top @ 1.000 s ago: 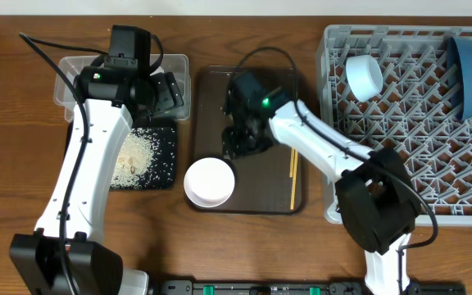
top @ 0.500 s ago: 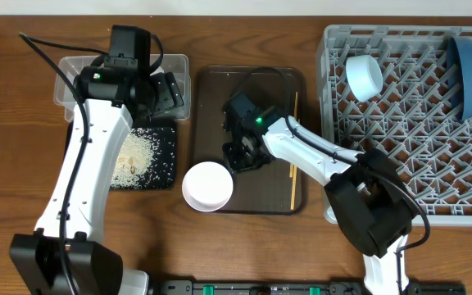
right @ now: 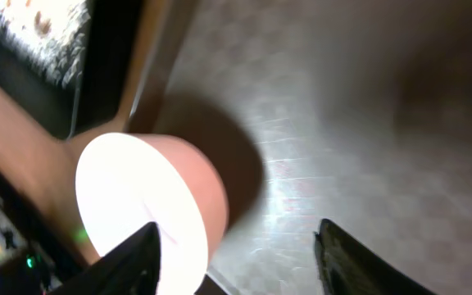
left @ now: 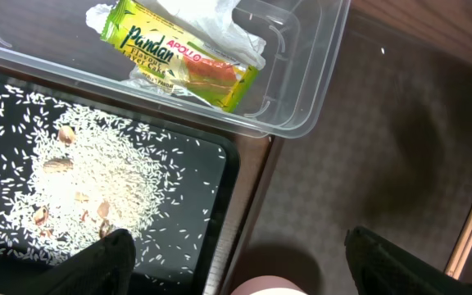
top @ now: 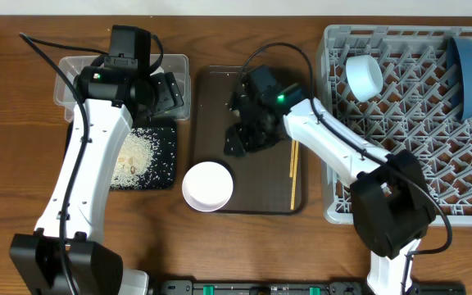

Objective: Sort waste into correct bins and load items into the dishwasher rack
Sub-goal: 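Reach the right gripper to the white bowl and grasp its rim, then lift the white bowl and set it tilted in the rack with the right gripper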

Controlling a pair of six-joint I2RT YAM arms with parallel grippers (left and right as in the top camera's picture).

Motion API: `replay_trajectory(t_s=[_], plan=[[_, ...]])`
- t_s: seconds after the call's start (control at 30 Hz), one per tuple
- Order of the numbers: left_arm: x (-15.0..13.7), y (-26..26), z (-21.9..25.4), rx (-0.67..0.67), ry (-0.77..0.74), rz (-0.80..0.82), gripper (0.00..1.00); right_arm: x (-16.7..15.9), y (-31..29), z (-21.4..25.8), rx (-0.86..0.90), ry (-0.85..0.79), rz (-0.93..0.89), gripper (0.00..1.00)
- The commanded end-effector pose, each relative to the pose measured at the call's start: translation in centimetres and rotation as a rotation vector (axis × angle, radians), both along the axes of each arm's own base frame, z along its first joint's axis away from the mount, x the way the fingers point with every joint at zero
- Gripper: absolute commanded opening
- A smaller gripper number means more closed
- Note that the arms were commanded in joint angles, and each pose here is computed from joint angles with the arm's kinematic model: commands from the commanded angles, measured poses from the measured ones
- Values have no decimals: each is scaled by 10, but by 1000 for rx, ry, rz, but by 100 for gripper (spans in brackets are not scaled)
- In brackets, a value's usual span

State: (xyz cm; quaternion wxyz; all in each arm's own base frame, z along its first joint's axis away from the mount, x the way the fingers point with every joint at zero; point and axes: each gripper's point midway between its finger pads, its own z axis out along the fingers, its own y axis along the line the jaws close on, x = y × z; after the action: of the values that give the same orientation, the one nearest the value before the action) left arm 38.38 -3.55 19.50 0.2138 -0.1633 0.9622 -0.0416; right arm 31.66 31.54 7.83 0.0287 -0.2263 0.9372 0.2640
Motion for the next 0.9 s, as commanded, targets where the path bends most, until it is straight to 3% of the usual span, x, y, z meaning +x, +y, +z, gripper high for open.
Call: replay_trajectory(t_s=[0.0,0.1,0.33,0.47,0.6,0.87], plan=[[1,3,10,6,-27,6,85,-31,16,-3,21,-3,141,52],[1,3,10,6,-27,6,85,-42,13,-19,-66,-1,116,43],[1,3,10,6,-27,6,85,-53,-1,-49,-210,17,-15,40],[1,3,10,6,-27,6,85,-52,-3,-52,-211,21,-30,17],[1,3,10,6,-27,6,85,-48,-4,-51,-205,20,-45,2],[1,3,10,6,-27,6,85,-10,-11,-23,-184,-72,-89,1]])
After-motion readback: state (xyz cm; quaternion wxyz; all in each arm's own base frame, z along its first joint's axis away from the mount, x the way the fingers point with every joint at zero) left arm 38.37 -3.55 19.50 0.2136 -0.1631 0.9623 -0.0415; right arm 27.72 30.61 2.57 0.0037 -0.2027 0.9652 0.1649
